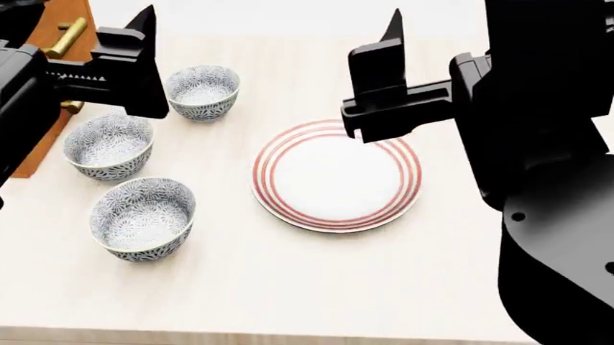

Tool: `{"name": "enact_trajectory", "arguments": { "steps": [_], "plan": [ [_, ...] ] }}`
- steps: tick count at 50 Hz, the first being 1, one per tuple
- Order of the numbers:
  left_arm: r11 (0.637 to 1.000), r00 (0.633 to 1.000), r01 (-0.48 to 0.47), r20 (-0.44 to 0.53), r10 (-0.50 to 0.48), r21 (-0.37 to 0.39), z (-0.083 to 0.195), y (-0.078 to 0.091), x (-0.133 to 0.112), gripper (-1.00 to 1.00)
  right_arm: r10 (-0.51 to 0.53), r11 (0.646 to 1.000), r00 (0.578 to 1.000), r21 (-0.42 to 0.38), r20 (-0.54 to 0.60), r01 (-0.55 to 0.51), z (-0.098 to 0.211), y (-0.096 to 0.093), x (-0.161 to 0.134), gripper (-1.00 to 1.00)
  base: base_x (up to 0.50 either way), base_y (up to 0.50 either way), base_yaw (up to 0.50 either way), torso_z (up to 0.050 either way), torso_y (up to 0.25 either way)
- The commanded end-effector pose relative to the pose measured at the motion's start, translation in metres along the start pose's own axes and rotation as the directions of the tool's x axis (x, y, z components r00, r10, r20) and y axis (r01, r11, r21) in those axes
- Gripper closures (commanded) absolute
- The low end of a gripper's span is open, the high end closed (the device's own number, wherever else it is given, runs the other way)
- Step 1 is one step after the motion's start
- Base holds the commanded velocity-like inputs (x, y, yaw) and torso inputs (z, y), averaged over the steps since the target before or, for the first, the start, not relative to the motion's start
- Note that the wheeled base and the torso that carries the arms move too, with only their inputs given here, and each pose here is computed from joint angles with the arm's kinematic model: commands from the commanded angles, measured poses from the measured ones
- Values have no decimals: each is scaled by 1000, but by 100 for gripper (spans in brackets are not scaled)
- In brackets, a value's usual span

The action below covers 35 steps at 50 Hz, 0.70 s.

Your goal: Put the bowl at the front on the plate.

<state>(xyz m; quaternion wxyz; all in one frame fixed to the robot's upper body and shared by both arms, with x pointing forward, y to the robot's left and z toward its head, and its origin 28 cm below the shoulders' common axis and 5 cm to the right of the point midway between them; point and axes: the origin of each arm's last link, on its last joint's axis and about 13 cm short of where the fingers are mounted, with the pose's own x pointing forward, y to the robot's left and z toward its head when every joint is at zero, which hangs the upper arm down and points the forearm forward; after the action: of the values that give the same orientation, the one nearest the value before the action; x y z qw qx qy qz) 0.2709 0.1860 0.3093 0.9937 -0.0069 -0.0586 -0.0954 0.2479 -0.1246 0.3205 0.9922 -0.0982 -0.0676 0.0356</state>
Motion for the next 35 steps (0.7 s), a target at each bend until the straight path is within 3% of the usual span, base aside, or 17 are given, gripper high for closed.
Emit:
{"name": "enact_trajectory", "arguments": {
  "steps": [1, 11, 35],
  "plan": [
    [1000, 1000, -5, 22, 5, 23, 6, 0, 1, -100, 17, 999, 1000, -31, -3, -17, 8, -3, -2, -100, 0, 0, 0, 0, 0],
    [1000, 1000, -11, 26, 10, 15, 10, 1, 1, -100, 22, 998, 1000, -53, -1, -23, 11, -3, -3, -100, 189, 0, 0, 0, 0],
    [1000, 1000, -14, 24, 13, 18, 6, 2, 0, -100, 23, 999, 1000, -45, 6, -23, 11, -3, -4, -100, 358, 0, 0, 0, 0]
  ]
}}
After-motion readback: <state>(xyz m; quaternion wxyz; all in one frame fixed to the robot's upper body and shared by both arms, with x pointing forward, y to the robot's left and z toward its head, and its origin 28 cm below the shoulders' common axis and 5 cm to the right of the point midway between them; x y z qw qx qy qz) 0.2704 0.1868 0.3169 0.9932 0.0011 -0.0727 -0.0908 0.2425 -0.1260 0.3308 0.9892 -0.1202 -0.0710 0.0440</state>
